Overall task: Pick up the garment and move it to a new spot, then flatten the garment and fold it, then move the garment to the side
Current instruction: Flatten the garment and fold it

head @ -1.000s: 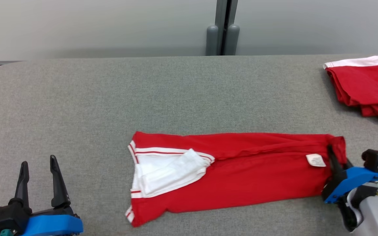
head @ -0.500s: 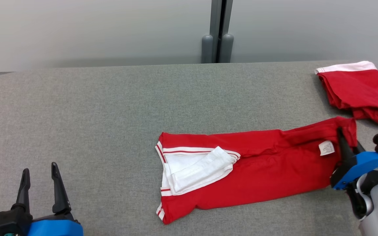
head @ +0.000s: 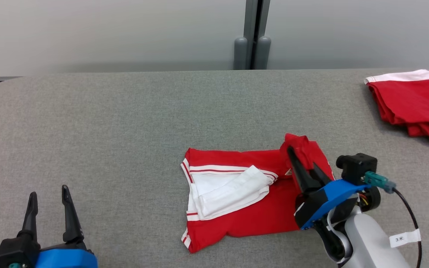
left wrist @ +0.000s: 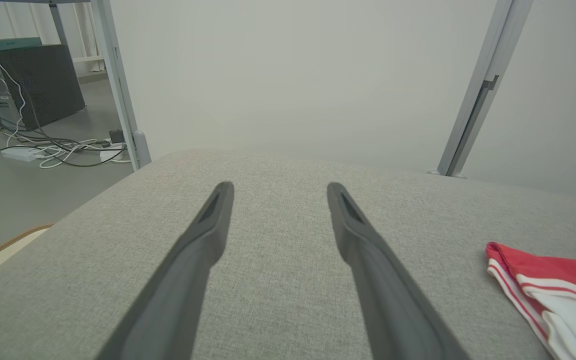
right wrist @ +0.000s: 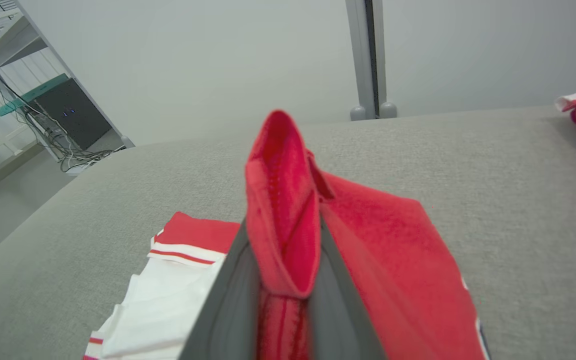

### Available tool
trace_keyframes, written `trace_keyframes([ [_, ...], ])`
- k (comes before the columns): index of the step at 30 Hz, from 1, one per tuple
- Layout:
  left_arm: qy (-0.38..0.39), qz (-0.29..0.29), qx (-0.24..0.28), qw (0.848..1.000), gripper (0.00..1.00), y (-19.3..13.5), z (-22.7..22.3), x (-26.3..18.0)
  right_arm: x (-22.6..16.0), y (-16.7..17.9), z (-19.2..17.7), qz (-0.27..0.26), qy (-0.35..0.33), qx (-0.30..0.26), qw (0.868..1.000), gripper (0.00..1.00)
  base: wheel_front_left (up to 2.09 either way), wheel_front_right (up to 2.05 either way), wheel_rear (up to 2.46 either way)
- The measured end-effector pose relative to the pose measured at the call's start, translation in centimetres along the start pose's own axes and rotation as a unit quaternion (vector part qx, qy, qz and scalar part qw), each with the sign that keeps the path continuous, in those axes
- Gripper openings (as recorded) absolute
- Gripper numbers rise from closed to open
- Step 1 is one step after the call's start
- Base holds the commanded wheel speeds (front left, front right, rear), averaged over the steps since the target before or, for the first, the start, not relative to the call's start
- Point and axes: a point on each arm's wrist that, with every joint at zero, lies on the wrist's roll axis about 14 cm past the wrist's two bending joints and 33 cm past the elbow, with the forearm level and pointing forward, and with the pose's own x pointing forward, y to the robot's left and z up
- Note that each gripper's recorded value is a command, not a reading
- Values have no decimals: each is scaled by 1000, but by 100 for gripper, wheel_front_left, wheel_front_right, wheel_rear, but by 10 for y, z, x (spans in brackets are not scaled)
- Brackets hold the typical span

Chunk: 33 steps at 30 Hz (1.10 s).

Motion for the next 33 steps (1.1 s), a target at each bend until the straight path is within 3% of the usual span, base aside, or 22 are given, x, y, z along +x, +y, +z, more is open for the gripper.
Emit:
trace_keyframes([
  [13,9,4,-2,1000,100,5,-5,5,27,91,-21,132,27,51,990,0,0,0,0],
  [26,15,11,-6,1000,100,8,-9,9,38,123,-44,177,54,64,981,0,0,0,0],
  [27,16,10,-6,1000,100,8,-10,9,38,122,-49,177,63,62,980,26,0,0,0],
  [28,18,9,-6,1000,100,7,-10,9,38,121,-54,176,72,59,980,100,0,0,0],
  [33,18,7,-6,1000,100,4,-11,11,39,118,-55,171,73,59,981,100,0,0,0],
])
